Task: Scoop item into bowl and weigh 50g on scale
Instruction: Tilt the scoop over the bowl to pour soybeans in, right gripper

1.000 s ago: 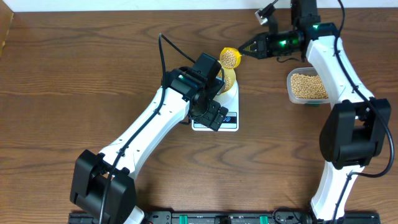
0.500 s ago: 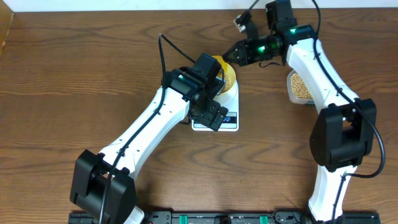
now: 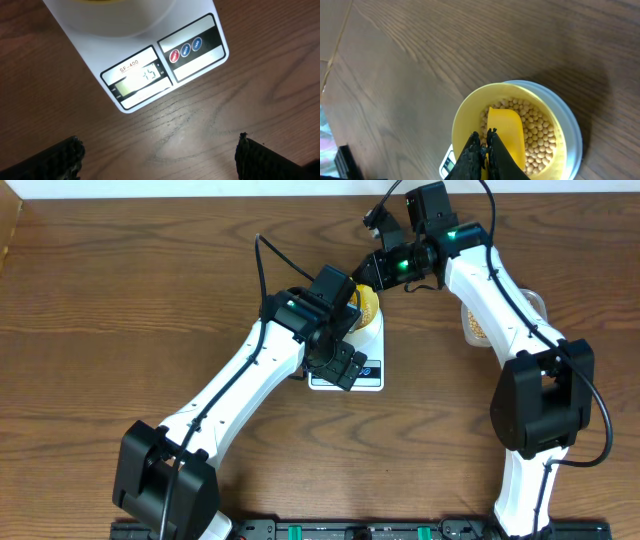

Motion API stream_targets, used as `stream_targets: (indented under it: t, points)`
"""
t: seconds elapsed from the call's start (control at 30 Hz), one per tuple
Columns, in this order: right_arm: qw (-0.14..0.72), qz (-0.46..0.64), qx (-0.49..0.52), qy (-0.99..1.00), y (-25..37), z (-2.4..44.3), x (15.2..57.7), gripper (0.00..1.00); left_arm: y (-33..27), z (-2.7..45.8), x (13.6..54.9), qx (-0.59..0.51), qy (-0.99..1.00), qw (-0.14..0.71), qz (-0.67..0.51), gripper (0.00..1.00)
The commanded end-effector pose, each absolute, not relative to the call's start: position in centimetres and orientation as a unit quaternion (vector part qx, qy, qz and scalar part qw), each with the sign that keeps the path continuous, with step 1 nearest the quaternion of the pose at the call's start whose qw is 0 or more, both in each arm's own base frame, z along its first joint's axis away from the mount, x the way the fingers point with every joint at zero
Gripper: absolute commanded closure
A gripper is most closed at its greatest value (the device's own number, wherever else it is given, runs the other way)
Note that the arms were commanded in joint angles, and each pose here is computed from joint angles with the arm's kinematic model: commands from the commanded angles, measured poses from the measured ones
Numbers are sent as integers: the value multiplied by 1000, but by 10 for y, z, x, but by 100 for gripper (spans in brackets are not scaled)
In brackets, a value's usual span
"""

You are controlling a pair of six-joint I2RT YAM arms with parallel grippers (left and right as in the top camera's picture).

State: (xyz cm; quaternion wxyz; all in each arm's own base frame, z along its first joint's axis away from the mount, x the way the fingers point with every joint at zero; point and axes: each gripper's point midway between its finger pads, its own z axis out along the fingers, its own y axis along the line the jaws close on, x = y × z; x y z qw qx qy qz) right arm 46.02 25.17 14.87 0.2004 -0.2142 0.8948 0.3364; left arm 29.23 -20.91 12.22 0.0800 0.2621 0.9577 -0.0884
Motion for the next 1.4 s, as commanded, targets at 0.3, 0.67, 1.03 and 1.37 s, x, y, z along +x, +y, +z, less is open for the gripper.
stream_targets:
  t: [0.3, 0.67, 1.03, 1.37]
  points:
    - [214, 301, -222, 902, 253, 142, 467, 99, -206, 118, 293, 258, 960, 75, -80, 2]
    - [223, 303, -228, 898, 259, 145, 468, 99, -206, 118, 293, 258, 960, 75, -80, 2]
    - [224, 303, -229, 897, 259, 145, 469, 99, -206, 118, 293, 258, 960, 75, -80, 2]
    - [229, 304, -229, 896, 259, 146, 470, 96, -206, 118, 293, 258, 960, 76, -80, 2]
